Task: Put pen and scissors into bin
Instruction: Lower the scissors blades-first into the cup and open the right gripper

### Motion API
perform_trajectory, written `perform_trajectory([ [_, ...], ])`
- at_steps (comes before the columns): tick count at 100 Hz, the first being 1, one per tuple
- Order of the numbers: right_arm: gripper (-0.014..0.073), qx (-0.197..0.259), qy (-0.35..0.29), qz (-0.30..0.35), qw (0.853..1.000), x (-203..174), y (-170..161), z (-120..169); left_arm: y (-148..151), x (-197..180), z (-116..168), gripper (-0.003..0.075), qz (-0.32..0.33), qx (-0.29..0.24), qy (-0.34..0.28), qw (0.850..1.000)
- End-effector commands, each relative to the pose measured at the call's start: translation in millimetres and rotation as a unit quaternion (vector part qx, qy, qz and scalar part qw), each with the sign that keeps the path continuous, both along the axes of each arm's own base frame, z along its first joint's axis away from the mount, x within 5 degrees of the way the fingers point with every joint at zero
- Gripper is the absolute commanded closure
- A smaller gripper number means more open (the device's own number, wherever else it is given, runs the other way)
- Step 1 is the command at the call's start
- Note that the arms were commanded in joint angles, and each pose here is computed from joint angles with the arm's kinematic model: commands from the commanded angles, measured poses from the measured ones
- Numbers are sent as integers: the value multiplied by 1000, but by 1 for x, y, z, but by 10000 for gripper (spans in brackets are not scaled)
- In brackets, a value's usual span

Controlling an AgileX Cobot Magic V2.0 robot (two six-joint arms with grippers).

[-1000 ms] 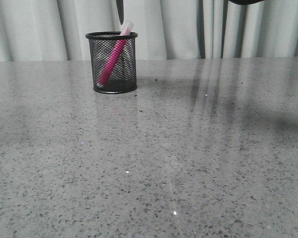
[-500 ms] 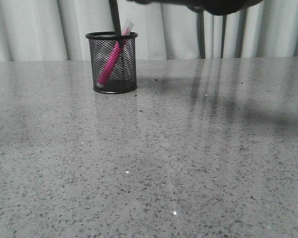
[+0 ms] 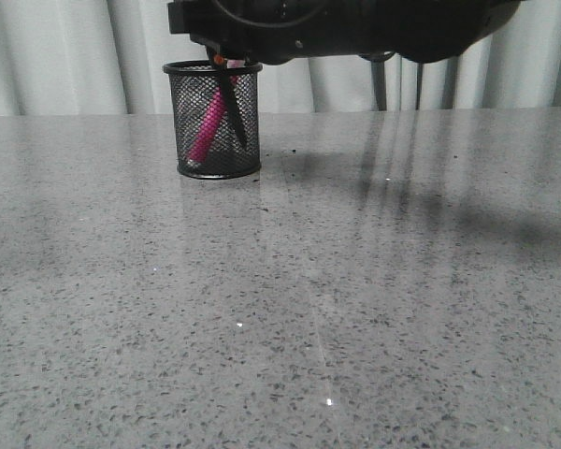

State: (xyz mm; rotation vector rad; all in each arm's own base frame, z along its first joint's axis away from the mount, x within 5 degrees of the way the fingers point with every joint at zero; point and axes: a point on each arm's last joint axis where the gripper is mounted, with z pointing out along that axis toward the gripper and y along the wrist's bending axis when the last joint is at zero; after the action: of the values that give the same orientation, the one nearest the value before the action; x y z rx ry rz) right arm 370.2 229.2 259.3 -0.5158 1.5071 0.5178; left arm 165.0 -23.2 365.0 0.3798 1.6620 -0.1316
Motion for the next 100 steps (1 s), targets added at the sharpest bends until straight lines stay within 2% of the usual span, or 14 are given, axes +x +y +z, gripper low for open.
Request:
perform_trajectory([
  [1, 666, 45, -70, 9, 996, -7, -2, 38, 2, -1, 12, 739, 13, -20, -22, 999],
  [59, 650, 44, -70, 9, 997, -7, -2, 38, 2, -1, 12, 739, 13, -20, -22, 999],
  [66, 595, 47, -73, 10, 996, -7, -2, 39, 2, -1, 12, 739, 13, -20, -22, 999],
  [85, 339, 49, -75, 11, 996, -7, -2, 39, 2, -1, 12, 739, 13, -20, -22, 999],
  [92, 294, 49, -75, 11, 996, -7, -2, 39, 2, -1, 12, 739, 13, -20, -22, 999],
  [100, 284, 50, -77, 11, 996, -8, -2, 40, 2, -1, 12, 739, 13, -20, -22, 999],
])
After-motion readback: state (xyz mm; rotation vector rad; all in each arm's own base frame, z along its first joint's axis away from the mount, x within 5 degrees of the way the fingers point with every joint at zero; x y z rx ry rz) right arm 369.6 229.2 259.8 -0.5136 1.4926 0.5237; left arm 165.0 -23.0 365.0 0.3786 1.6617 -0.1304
